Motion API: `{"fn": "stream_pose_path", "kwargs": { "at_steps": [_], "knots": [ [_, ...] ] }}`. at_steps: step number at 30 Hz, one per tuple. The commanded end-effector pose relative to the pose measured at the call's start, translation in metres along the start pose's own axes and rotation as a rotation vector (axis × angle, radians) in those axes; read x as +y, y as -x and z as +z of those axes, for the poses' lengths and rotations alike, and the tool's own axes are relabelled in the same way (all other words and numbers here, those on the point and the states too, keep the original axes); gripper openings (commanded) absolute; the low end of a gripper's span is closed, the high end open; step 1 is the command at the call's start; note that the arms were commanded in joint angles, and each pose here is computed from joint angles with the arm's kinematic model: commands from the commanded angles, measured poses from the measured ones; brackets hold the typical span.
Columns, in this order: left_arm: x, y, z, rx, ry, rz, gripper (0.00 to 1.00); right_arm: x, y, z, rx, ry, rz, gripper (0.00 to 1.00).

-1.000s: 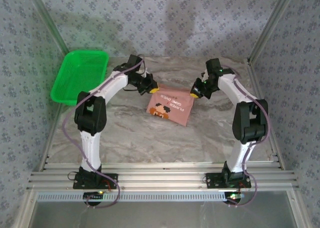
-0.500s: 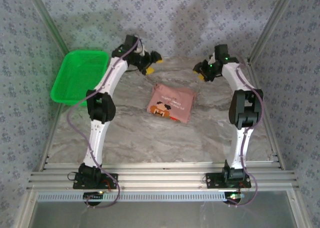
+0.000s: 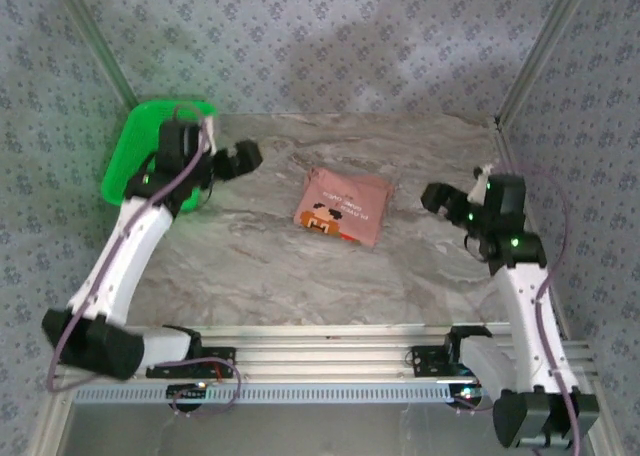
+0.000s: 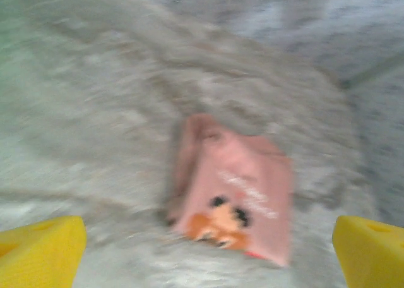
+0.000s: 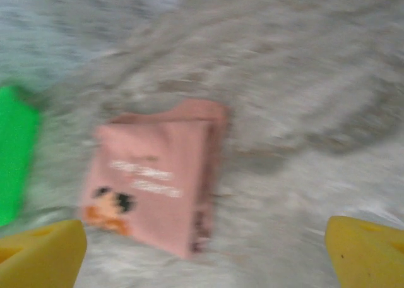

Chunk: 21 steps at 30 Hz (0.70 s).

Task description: Fold and stack the t-shirts

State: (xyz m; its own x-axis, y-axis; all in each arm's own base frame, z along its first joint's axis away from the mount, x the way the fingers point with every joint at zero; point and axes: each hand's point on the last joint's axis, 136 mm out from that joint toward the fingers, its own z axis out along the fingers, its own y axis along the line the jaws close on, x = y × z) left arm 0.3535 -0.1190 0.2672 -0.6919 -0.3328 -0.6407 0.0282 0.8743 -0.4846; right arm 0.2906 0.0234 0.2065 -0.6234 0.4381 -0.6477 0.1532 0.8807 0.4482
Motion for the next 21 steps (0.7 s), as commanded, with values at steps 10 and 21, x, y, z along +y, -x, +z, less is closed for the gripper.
{"fn": "stream_pose_path", "kwargs": {
  "at_steps": [10, 21],
  "knots": [
    [0.171, -0.014, 0.056, -0.345, 0.451, 0.165, 1.00, -0.122, -0.006, 0.064, -0.367, -0.394, -0.200, 1.00],
    [0.178, 0.012, 0.063, -0.491, 0.340, 0.207, 1.00, -0.081, 0.006, 0.136, -0.363, -0.179, -0.447, 1.00]
  ]
}}
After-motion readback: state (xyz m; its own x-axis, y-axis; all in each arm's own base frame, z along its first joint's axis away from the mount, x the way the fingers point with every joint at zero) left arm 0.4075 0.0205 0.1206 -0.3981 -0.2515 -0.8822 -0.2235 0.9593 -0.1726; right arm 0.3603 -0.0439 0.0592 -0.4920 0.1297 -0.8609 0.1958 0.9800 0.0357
